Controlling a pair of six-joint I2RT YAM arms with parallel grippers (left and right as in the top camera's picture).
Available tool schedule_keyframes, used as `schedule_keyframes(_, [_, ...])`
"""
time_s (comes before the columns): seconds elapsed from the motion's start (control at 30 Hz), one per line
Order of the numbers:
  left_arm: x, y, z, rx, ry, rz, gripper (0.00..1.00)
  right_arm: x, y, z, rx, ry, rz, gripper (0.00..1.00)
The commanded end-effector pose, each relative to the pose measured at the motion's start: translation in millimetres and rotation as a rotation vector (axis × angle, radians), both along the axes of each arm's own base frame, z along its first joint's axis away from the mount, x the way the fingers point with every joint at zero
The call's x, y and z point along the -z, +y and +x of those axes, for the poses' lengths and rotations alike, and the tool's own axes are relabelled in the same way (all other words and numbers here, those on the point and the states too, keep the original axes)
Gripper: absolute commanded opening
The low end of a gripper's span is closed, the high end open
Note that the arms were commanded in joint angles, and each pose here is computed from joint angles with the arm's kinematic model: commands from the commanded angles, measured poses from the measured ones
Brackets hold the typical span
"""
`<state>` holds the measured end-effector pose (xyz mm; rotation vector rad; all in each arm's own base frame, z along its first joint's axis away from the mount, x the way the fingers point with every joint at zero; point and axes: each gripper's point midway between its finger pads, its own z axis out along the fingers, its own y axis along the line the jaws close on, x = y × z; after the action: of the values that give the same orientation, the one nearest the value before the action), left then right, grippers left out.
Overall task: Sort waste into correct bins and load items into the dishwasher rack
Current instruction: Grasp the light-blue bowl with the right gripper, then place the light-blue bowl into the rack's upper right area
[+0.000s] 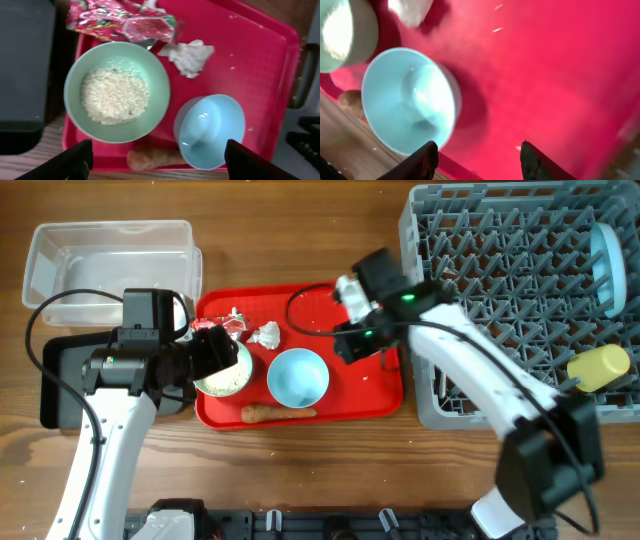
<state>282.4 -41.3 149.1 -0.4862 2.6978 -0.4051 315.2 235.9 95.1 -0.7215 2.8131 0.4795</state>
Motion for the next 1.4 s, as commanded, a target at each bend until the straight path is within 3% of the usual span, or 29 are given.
schedule_keyframes(0.0, [-1, 32, -1, -0.089, 0.007, 0.126, 0.85, 31, 22, -10, -0.024, 0.059, -0.035, 0.55])
schedule_keyframes(0.13, [2, 59, -7, -0.228, 0.043, 0.124, 0.88, 60, 29, -15, -0.021, 0.084, -0.099, 0.51])
schedule_keyframes(0.3, [2, 79, -10, -0.302, 0.052, 0.122, 0.91, 82, 20, -12, 0.089, 0.112, -0.171, 0.17])
schedule_keyframes(0.4, [2, 79, -10, -0.303, 0.052, 0.122, 0.92, 80, 15, -5, 0.121, 0.078, -0.197, 0.04])
schedule_keyframes(0.53, [2, 79, -10, -0.303, 0.052, 0.122, 0.93, 61, 8, 6, 0.149, 0.024, -0.194, 0.04])
schedule_keyframes(0.67, [2, 79, -10, -0.303, 0.052, 0.122, 0.94, -3, -26, 42, 0.264, -0.167, -0.211, 0.04])
schedule_keyframes(0.9, [2, 79, -10, -0.303, 0.051, 0.121, 0.94, -138, -171, 90, 0.648, -0.562, -0.312, 0.04])
schedule_keyframes(1.17, [2, 79, -10, -0.303, 0.051, 0.121, 0.94, -191, -335, 91, 1.070, -0.779, -0.793, 0.04])
schedule_keyframes(1.37, [2, 77, -10, -0.299, 0.051, 0.110, 0.94, -203, -375, 103, 1.080, -0.813, -1.248, 0.05])
